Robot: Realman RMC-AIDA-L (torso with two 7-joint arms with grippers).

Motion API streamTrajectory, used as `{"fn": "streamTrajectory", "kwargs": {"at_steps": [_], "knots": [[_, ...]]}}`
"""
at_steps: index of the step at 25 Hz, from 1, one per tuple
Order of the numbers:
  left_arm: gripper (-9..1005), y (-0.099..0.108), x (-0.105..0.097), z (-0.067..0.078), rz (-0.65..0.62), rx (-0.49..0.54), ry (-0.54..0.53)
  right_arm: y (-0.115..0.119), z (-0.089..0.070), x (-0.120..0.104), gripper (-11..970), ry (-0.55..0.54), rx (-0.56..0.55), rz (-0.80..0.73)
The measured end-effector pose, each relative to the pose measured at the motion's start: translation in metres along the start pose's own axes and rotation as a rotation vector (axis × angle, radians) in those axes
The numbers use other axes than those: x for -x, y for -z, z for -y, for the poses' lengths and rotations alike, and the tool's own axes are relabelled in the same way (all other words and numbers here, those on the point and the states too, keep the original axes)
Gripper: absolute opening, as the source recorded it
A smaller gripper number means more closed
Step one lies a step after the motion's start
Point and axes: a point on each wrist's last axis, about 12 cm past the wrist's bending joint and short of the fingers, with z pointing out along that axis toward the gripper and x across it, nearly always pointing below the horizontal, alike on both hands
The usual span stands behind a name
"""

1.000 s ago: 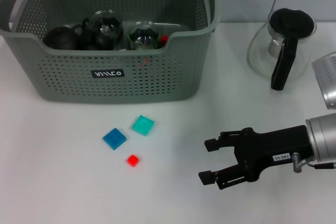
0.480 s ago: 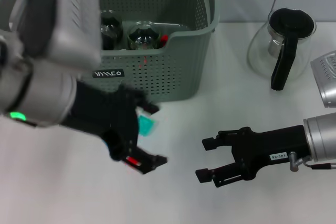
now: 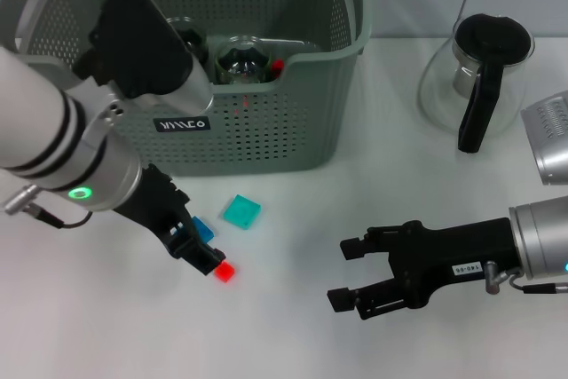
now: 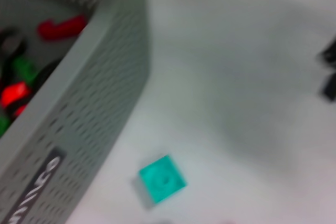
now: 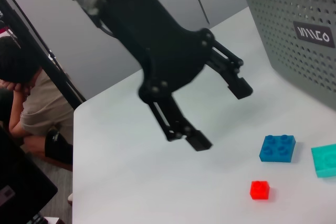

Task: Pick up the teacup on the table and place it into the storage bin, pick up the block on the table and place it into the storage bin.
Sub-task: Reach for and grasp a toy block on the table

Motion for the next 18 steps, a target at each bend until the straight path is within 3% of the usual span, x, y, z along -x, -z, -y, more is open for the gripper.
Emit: {"fn": "streamTrajectory", "kwargs": {"at_steps": [8, 18], "knots": [[948, -0.037, 0.005, -0.015, -0.066, 0.055, 0.117, -0.001, 0.0, 0.0, 941, 0.01, 0.003, -0.007], [947, -0.055, 0.008, -0.019, -0.09, 0.06, 0.196, -0.001, 0.001, 0.003, 942, 0.04, 0.003, -0.032]]}}
